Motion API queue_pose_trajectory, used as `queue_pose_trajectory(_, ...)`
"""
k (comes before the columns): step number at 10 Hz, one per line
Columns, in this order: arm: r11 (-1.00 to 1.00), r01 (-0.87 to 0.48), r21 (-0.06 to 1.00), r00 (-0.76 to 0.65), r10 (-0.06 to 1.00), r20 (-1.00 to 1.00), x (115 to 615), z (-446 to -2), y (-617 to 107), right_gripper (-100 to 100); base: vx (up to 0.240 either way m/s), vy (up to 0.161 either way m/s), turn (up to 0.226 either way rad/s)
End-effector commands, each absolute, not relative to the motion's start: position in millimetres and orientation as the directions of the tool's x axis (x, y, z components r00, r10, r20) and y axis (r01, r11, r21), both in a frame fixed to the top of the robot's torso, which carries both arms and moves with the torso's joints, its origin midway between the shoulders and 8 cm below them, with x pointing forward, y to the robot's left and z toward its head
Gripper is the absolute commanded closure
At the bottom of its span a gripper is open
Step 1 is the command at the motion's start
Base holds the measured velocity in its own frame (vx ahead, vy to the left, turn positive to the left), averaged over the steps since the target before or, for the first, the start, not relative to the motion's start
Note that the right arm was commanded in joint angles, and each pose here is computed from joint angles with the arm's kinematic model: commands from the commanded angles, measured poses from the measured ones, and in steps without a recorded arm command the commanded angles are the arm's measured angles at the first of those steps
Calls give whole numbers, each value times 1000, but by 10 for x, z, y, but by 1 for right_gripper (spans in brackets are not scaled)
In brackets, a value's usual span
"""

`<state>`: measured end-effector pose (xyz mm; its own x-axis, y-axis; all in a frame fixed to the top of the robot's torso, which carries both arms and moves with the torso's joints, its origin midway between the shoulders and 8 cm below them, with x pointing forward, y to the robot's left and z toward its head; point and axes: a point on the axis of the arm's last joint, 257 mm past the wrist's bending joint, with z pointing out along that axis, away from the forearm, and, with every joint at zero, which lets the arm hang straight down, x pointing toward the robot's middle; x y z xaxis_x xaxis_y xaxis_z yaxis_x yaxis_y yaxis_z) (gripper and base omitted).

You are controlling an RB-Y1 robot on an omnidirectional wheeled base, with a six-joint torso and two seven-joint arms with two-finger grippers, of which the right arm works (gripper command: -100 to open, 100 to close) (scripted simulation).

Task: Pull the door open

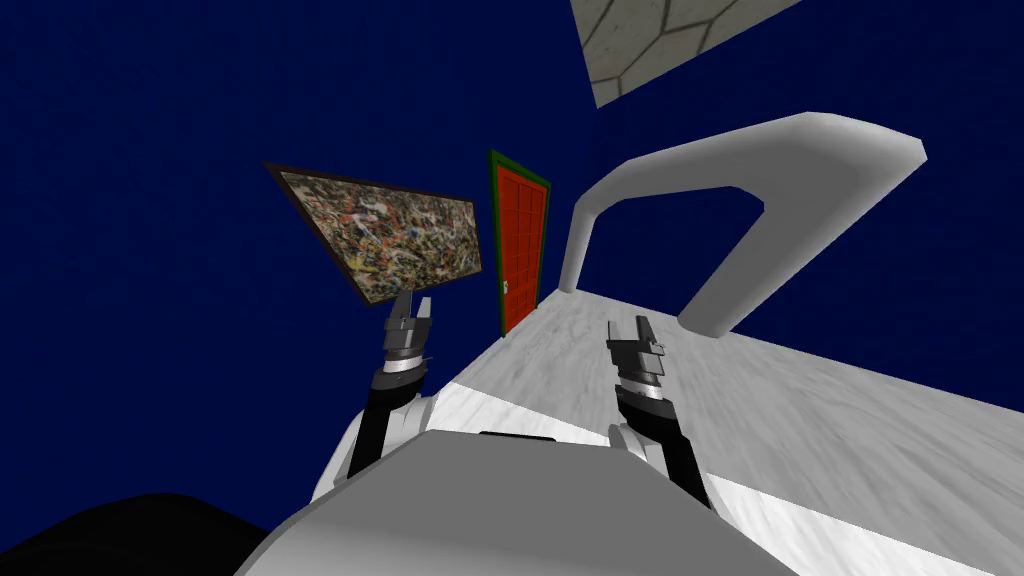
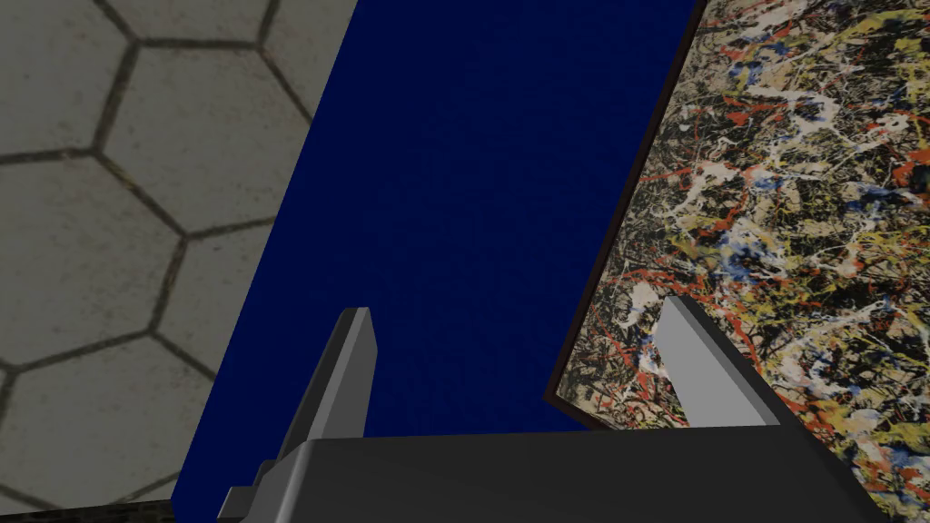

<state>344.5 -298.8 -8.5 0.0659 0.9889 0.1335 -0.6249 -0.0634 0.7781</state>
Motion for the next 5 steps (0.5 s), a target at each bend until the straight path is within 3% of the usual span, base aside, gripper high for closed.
queue_pose_trajectory(1, -7, -608, 794, 92, 993, 79, 3491, -179, -2996, -100, 81, 0, 177)
queue_pose_trajectory(3, 56, -589, 807, 120, 993, 18, 3539, -285, -3008, -100, 158, -11, 137)
queue_pose_trajectory(5, 127, -564, 816, 151, 987, -50, 3592, -406, -3027, -100, 171, -63, 142)
